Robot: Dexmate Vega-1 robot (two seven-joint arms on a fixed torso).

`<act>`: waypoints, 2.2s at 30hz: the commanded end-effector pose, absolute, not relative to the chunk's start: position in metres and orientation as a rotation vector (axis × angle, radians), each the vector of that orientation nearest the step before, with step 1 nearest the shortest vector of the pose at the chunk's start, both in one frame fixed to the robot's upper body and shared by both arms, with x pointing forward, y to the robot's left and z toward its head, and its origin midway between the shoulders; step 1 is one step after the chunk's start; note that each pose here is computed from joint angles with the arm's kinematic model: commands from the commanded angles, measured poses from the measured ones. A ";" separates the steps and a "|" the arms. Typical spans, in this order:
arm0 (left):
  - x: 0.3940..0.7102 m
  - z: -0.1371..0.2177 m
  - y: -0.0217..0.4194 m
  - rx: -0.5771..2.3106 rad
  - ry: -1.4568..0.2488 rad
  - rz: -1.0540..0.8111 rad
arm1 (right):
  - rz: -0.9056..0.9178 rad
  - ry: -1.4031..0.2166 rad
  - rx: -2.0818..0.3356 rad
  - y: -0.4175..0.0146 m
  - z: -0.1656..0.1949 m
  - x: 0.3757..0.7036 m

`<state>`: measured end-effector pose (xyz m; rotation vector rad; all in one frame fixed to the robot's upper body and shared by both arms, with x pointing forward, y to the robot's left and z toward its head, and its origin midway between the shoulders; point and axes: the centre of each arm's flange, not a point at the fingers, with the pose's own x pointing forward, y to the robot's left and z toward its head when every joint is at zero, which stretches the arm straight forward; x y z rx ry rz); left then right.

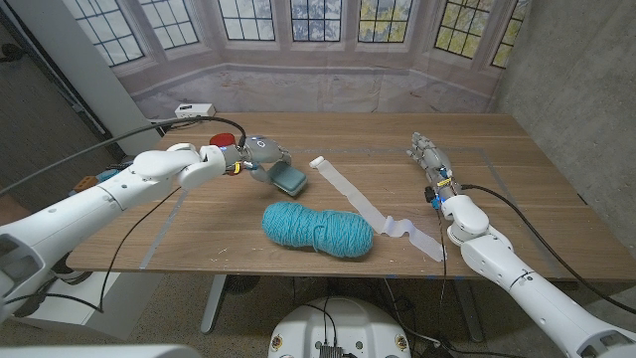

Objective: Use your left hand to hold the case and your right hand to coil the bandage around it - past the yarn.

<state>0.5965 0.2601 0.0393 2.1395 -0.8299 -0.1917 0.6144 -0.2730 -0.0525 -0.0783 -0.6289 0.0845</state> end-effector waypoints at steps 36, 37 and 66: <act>0.534 0.040 0.279 1.915 -0.834 -0.108 | 0.257 -0.583 -0.816 -0.172 0.034 0.608; 0.533 0.040 0.280 1.912 -0.832 -0.108 | 0.256 -0.586 -0.830 -0.170 0.035 0.608; 0.516 0.033 0.280 1.861 -0.808 -0.119 | 0.239 -0.728 -1.238 -0.102 0.067 0.603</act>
